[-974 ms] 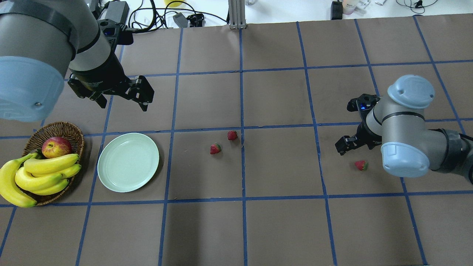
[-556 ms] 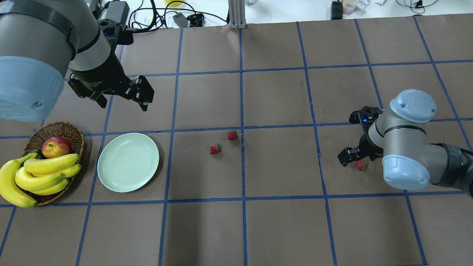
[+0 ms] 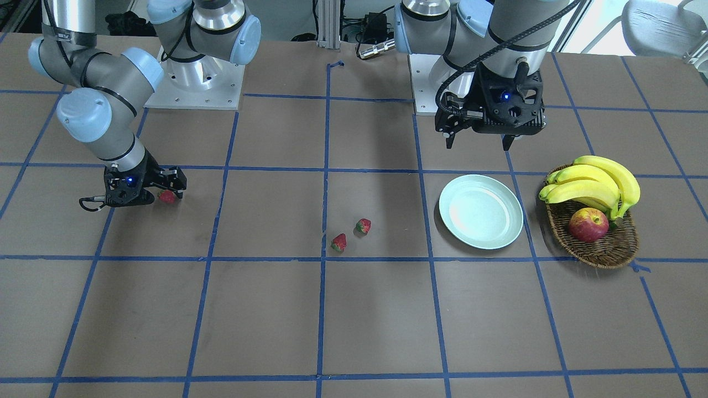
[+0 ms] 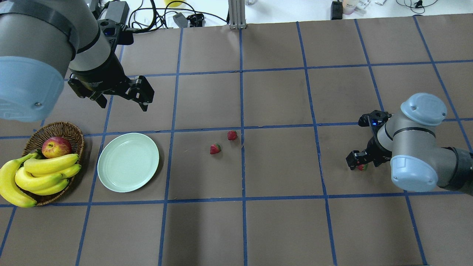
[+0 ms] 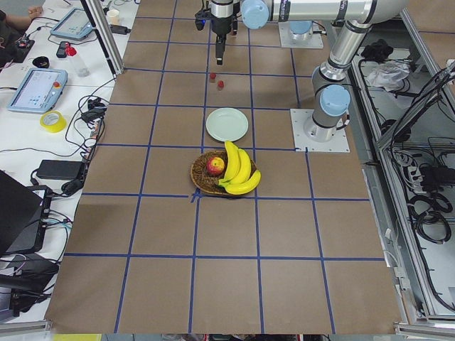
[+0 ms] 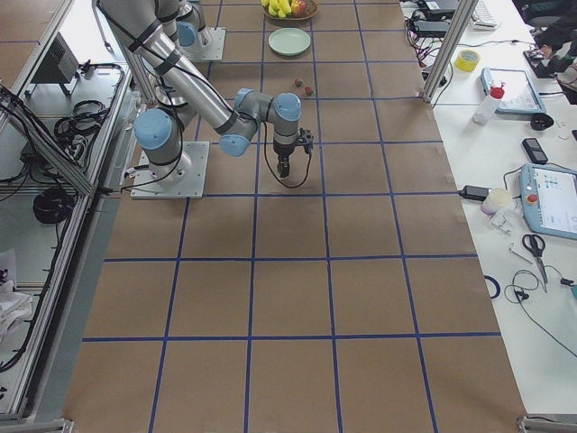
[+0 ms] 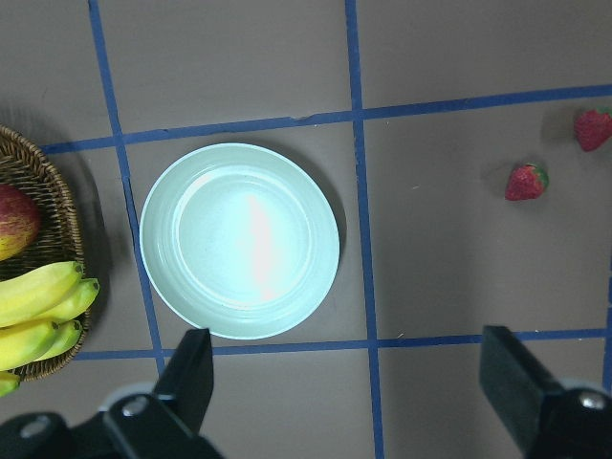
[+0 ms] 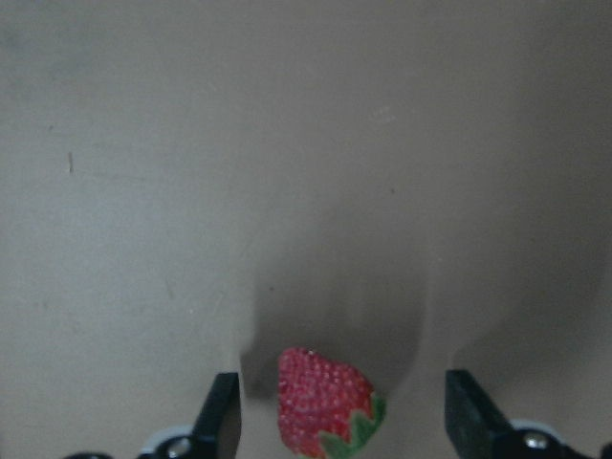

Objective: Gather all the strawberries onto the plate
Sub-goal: 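Grasp the last strawberry with the right gripper, then carry it to the middle and lower it beside the others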

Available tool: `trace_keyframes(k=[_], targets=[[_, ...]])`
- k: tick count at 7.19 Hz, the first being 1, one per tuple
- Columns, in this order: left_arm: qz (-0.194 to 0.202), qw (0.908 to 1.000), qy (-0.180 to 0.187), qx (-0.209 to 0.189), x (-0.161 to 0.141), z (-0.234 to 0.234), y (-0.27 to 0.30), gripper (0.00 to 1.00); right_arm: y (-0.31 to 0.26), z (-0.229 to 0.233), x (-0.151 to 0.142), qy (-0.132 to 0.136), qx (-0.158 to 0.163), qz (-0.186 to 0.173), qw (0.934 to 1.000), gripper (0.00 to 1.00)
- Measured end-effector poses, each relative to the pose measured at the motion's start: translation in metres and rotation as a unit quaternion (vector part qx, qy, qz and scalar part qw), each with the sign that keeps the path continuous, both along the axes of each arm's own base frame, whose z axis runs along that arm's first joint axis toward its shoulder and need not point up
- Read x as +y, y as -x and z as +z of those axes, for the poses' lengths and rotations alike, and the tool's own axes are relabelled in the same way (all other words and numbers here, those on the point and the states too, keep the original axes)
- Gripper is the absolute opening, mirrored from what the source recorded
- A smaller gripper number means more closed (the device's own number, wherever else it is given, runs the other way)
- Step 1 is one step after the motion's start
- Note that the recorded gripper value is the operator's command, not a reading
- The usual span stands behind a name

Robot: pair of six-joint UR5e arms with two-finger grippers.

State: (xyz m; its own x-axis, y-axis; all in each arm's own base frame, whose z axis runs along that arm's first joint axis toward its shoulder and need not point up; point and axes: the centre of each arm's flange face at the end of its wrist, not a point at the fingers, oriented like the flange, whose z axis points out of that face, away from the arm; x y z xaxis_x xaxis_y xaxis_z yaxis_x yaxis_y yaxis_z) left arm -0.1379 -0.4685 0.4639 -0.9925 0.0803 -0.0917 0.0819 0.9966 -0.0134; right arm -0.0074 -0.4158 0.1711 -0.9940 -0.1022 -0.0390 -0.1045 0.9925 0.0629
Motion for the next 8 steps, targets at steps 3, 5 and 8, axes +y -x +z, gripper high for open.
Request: trace_keyframes(k=[3, 5, 8], targets=[[-0.003, 1.0, -0.001, -0.002, 0.0, 0.0, 0.0, 1.0, -0.002, -0.003, 0.003, -0.005, -0.001, -0.009, 0.9999, 0.17], [-0.003, 1.0, -0.002, -0.003, 0.0, -0.001, -0.001, 1.0, -0.024, 0.004, -0.004, 0.003, 0.003, -0.04, 0.9992, 0.18], [-0.003, 1.0, -0.002, -0.005, 0.0, -0.001, -0.001, 1.0, -0.14, 0.026, -0.023, 0.02, 0.013, -0.106, 0.9941, 0.21]])
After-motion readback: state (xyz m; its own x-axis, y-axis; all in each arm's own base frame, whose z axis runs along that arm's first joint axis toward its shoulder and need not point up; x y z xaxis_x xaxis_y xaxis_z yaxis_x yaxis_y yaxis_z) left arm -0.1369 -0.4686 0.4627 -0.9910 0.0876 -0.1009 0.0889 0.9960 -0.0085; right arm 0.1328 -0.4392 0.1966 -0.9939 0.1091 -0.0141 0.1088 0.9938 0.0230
